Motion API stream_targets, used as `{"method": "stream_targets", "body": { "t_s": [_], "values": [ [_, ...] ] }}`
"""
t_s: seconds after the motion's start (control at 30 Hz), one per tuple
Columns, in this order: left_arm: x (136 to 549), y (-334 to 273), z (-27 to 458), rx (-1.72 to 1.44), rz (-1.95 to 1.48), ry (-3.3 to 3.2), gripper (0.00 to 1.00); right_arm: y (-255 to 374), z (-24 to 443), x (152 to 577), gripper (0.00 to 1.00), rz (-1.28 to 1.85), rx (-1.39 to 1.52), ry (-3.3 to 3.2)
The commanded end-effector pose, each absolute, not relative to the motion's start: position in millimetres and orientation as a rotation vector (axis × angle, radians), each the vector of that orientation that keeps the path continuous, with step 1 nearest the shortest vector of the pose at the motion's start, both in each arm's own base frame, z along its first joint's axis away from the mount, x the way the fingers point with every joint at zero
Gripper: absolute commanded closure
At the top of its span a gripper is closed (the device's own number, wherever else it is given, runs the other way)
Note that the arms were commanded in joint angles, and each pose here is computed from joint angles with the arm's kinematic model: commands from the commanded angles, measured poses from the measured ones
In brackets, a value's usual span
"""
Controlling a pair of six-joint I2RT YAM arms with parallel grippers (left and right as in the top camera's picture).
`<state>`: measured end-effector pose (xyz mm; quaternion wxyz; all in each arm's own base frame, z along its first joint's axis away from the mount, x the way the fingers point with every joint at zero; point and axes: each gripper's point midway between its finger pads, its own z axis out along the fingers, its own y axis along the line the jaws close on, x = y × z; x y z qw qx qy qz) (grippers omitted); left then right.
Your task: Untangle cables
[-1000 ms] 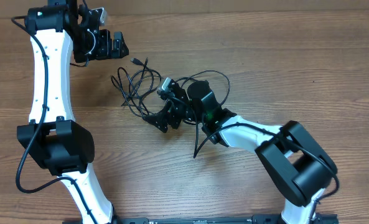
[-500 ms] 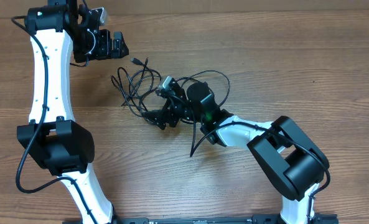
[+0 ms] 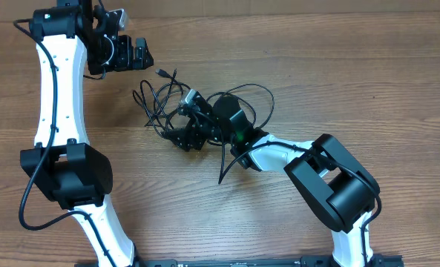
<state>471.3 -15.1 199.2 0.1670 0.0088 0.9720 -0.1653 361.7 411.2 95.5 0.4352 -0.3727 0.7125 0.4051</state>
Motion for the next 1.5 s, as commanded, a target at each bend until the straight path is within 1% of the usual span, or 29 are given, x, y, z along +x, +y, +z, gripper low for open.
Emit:
{"method": "stream_targets", "body": {
  "t_s": [0.0, 0.03, 0.07, 0.1, 0.17, 0.2, 0.23, 0.4, 0.5, 0.67, 0.83, 1.0, 1.2, 1.37, 1.47],
  "values": [
    [470.4, -17.1, 220.5, 0.043, -0.449, 2.716, 0.0, 415.7, 96.2, 364.9, 0.3, 1.01, -0.925, 1.777],
    [470.4, -17.1, 220.5, 0.043, -0.449, 2.716, 0.0, 415.2, 94.1, 364.3, 0.36, 1.01, -0.926, 1.788],
    [470.4, -17.1, 220.5, 0.043, -0.449, 2.716, 0.0, 414.3, 90.5, 363.3, 0.46, 1.009, -0.929, 1.806],
    [470.4, -17.1, 220.3, 0.043, -0.449, 2.716, 0.0, 413.4, 86.9, 362.2, 0.62, 1.008, -0.931, 1.825],
    [470.4, -17.1, 220.3, 0.043, -0.449, 2.716, 0.0, 411.7, 80.6, 360.1, 0.83, 1.007, -0.934, 1.857],
    [470.4, -17.1, 220.5, 0.043, -0.449, 2.716, 0.0, 410.8, 77.4, 358.9, 0.9, 1.006, -0.936, 1.873],
    [470.4, -17.1, 220.5, 0.043, -0.449, 2.716, 0.0, 410.2, 75.4, 358.2, 0.92, 1.006, -0.937, 1.884],
    [470.4, -17.1, 220.3, 0.043, -0.449, 2.716, 0.0, 410.1, 75.8, 358.5, 0.96, 1.006, -0.937, 1.882],
    [470.4, -17.1, 220.3, 0.043, -0.449, 2.716, 0.0, 407.2, 82.3, 361.5, 0.96, 1.005, -0.929, 1.874],
    [470.4, -17.1, 220.3, 0.043, -0.449, 2.716, 0.0, 391.1, 113.4, 373.5, 0.96, 0.983, -0.888, 1.857],
    [470.4, -17.1, 220.3, 0.043, -0.449, 2.716, 0.01, 353.8, 165.3, 392.9, 0.96, 0.934, -0.807, 1.833],
    [470.4, -17.1, 220.5, 0.043, -0.449, 2.716, 0.0, 308.1, 235.8, 402.8, 0.96, 0.873, -0.721, 1.755],
    [470.4, -17.1, 220.5, 0.043, -0.449, 2.716, 0.0, 266.1, 327.7, 390.7, 0.96, 0.807, -0.661, 1.571],
    [470.4, -17.1, 220.5, 0.043, -0.449, 2.716, 0.0, 245.3, 378.2, 373.3, 0.96, 0.772, -0.638, 1.452],
    [470.4, -17.1, 220.5, 0.043, -0.449, 2.716, 0.0, 239.9, 399.4, 364.9, 0.96, 0.758, -0.634, 1.395]
  ]
}}
